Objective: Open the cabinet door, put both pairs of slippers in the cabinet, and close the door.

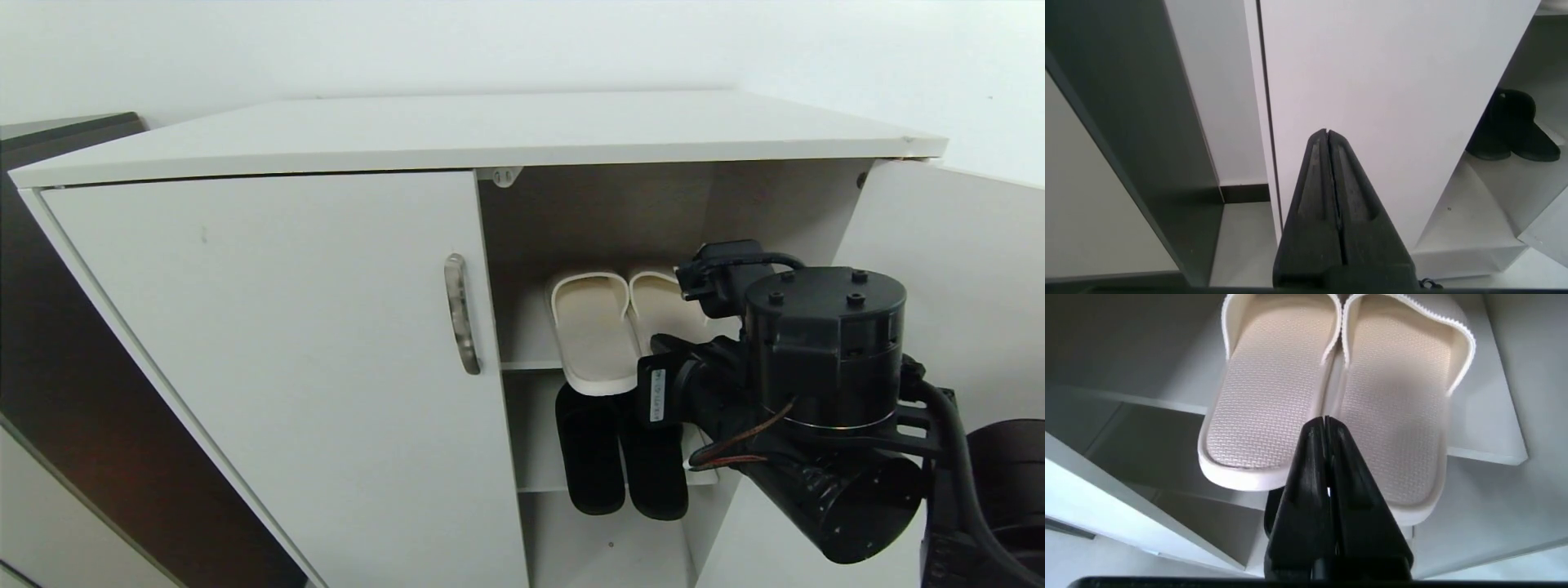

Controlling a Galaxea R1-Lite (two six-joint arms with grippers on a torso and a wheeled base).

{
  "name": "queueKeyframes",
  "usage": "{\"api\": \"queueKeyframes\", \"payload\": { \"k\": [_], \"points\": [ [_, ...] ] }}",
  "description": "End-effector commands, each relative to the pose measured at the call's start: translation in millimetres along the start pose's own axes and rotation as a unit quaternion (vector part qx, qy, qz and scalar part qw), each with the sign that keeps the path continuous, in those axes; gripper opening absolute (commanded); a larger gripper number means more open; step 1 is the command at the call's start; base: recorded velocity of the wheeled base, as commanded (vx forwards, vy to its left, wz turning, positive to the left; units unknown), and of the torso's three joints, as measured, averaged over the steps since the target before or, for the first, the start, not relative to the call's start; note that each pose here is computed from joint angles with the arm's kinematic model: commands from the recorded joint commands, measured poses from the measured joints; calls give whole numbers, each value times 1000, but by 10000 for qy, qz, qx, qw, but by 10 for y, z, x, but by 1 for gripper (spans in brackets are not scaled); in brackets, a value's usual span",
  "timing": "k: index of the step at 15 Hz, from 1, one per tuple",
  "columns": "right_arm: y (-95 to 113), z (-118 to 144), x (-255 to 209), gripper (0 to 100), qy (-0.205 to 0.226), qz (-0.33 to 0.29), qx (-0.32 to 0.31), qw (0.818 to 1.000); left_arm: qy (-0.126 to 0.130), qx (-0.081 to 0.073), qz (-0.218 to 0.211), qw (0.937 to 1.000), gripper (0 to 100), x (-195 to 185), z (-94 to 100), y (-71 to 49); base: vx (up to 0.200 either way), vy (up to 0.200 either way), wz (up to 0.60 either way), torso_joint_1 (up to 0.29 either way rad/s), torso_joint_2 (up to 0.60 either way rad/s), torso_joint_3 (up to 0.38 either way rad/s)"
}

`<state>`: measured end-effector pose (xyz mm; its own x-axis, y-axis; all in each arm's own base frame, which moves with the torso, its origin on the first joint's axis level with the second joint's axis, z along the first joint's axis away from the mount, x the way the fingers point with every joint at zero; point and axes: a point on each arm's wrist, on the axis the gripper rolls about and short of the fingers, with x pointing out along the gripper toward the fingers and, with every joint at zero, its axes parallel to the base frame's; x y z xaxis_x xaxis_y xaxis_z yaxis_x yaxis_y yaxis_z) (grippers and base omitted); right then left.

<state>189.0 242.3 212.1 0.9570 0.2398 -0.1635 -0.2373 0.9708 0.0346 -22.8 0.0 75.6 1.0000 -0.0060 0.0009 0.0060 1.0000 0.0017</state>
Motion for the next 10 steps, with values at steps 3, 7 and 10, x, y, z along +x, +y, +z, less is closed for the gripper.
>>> {"api": "queueKeyframes", "payload": {
  "k": [3, 7, 10],
  "points": [
    [4, 0, -5, 0, -2, 4, 1, 10000, 4, -1, -9, 10000, 0, 1, 1, 0, -200, 0, 0, 2, 2, -2],
    [7, -13, 2, 0, 15, 1, -14, 10000, 4, -1, -9, 10000, 0, 1, 1, 0, -200, 0, 0, 5, 5, 2],
    [6, -27, 4, 0, 40, 4, -34, 10000, 4, -9, -9, 10000, 0, 1, 1, 0, -200, 0, 0, 5, 2, -1]
  ]
}}
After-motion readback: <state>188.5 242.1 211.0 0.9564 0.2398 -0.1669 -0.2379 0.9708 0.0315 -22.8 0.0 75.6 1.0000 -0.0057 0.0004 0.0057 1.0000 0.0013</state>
